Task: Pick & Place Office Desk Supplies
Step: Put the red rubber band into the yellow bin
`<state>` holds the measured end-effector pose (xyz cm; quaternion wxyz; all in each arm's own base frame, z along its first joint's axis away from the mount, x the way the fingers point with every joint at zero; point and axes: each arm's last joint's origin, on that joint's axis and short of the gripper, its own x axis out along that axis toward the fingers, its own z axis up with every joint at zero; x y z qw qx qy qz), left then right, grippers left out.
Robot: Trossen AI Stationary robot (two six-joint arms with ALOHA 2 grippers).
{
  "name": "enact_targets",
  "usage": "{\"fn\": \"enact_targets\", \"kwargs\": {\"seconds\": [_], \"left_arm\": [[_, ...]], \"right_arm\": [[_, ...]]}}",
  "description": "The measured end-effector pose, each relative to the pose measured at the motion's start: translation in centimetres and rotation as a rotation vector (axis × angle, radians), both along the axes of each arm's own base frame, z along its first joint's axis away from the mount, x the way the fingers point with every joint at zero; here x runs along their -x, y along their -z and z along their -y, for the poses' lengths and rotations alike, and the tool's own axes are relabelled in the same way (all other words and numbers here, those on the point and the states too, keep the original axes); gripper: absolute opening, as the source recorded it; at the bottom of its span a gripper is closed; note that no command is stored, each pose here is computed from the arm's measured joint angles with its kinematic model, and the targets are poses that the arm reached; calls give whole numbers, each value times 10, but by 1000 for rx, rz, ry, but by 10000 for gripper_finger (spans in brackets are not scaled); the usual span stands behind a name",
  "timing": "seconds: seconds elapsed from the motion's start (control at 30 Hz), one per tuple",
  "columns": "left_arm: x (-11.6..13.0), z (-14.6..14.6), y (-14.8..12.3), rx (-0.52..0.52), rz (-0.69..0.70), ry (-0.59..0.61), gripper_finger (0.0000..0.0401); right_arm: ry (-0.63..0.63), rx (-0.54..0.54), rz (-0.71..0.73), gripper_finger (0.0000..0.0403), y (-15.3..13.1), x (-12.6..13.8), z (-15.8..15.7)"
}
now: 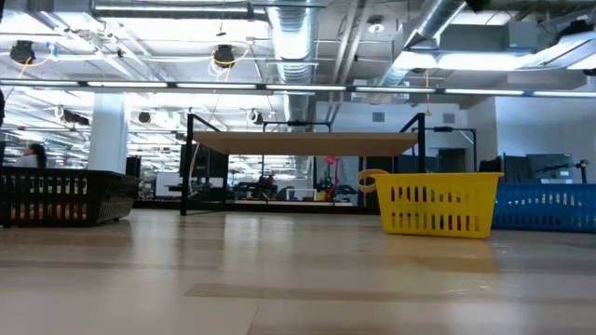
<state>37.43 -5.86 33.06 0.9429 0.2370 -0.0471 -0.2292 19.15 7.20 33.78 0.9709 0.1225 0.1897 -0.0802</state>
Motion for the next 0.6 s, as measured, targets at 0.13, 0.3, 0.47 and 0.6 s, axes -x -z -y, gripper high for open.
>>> {"fn": "enact_targets", "kwargs": {"seconds": [0.13,0.3,0.47,0.6], "left_arm": [[7,-2,-8,72,119,-3,0],[4,-4,-3,88,112,-11,0],[6,-3,-3,97,129,-5,0],[7,-3,12,110,84,-7,0]], "right_arm": [[-77,33,62,317,0,-18,-11],[-229,20,138,317,4,-44,-26],[-249,48,152,317,9,-53,-31],[-265,51,207,317,3,-54,-31]]}}
